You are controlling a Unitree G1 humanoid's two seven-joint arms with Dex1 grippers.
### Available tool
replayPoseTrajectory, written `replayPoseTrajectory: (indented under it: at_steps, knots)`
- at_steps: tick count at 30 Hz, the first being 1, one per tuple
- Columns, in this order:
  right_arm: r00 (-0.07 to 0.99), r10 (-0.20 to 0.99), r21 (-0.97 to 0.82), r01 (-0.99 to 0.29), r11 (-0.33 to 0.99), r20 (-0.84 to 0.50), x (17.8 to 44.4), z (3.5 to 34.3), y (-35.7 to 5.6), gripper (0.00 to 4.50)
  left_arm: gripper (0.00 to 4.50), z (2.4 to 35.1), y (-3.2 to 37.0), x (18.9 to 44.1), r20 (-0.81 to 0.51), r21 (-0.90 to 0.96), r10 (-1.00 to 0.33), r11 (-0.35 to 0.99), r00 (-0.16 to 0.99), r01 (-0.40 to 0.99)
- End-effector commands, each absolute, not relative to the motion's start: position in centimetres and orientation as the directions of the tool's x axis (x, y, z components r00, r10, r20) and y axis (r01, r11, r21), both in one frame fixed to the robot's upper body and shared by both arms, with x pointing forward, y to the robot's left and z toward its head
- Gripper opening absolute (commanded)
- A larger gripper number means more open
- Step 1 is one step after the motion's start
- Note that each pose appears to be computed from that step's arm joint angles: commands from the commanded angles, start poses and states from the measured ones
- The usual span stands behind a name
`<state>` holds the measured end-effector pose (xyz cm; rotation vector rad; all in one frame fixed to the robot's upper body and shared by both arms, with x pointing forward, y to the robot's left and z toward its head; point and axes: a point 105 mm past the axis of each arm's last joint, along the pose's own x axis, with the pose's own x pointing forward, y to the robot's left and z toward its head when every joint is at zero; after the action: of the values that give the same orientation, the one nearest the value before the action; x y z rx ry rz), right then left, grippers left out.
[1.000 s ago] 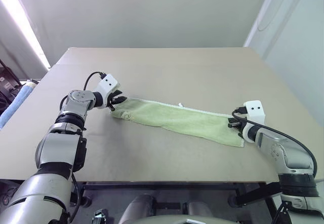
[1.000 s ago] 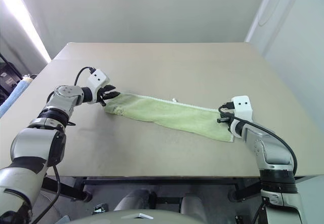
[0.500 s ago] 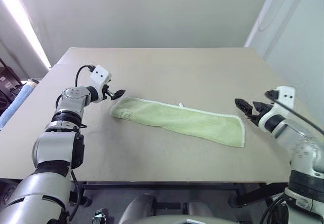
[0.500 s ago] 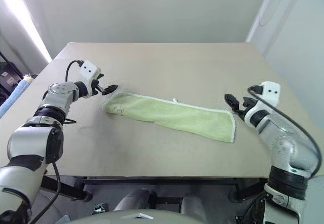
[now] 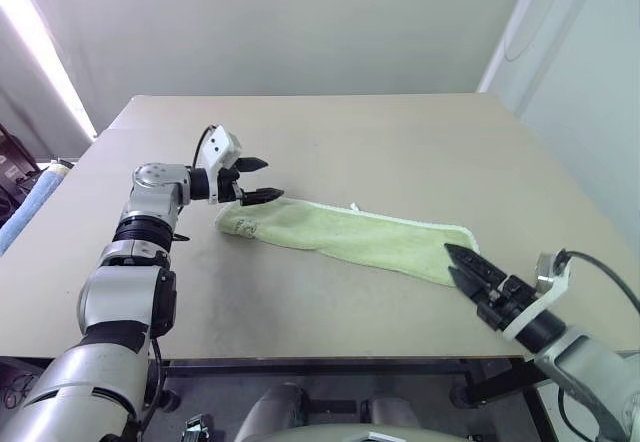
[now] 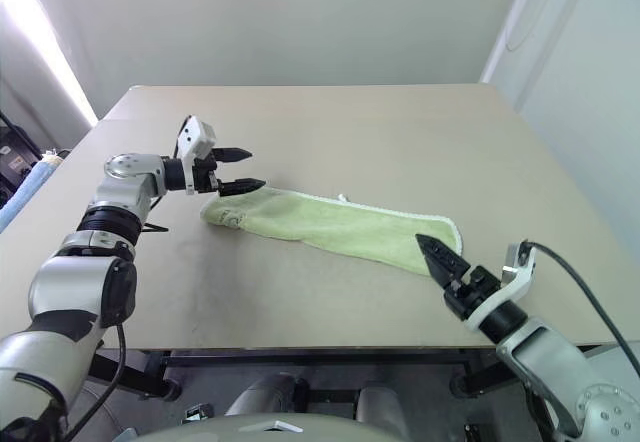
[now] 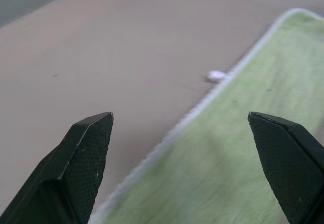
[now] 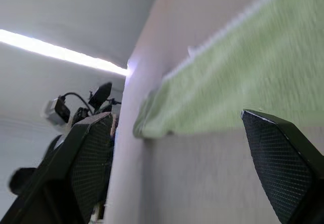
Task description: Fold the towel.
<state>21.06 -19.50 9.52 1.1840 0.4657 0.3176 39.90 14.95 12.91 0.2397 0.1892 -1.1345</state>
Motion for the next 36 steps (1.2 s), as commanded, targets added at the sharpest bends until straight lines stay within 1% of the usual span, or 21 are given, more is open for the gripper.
replayPoseTrajectory:
  at_steps: [1, 4, 7, 9, 14, 18, 21, 26, 31, 36]
  knots:
    - [0.861, 0.465, 0.94, 0.038, 0.34, -0.204, 20.9, 8.9, -19.1, 4.24, 4.5, 13.7, 14.0, 39.2, -0.25, 0.118, -0.904, 0.327, 0.347, 0.937]
    - [0.877, 0.413, 0.929, 0.09, 0.36, -0.245, 21.3, 8.0, -19.6, 4.24, 4.5, 13.1, 13.6, 38.8, -0.262, 0.117, -0.91, 0.3, 0.321, 0.947]
    - [0.892, 0.33, 0.899, 0.159, 0.408, -0.308, 22.1, 6.9, -20.9, 4.24, 4.5, 12.6, 13.2, 38.0, -0.274, 0.093, -0.925, 0.247, 0.263, 0.965]
    - [0.896, 0.282, 0.887, 0.21, 0.41, -0.342, 22.5, 6.3, -21.8, 4.24, 4.5, 12.2, 13.1, 37.1, -0.291, 0.087, -0.931, 0.202, 0.218, 0.976]
    - [0.902, 0.234, 0.882, 0.25, 0.4, -0.362, 22.9, 5.7, -22.4, 4.24, 4.5, 11.9, 13.1, 35.3, -0.316, 0.083, -0.939, 0.117, 0.137, 0.99]
    - [0.905, 0.223, 0.885, 0.258, 0.387, -0.361, 23.1, 5.6, -22.6, 4.24, 4.5, 11.6, 13.2, 34.1, -0.323, 0.07, -0.941, 0.081, 0.099, 0.994]
    - [0.914, 0.182, 0.885, 0.277, 0.373, -0.362, 23.7, 5.3, -23.1, 4.24, 4.5, 11.2, 13.2, 33.5, -0.333, 0.066, -0.939, 0.073, 0.091, 0.995]
    - [0.933, 0.114, 0.891, 0.282, 0.357, -0.341, 24.7, 5.9, -24.3, 4.24, 4.5, 10.8, 12.9, 33.2, -0.341, 0.066, -0.936, 0.064, 0.083, 0.996]
    - [0.939, 0.13, 0.895, 0.253, 0.367, -0.319, 25.6, 6.4, -23.8, 4.24, 4.5, 11.0, 12.6, 33.4, -0.334, 0.07, -0.939, 0.067, 0.087, 0.995]
    - [0.947, 0.154, 0.905, 0.21, 0.371, -0.283, 27.7, 7.0, -22.1, 4.24, 4.5, 11.1, 12.3, 33.7, -0.329, 0.08, -0.94, 0.07, 0.092, 0.994]
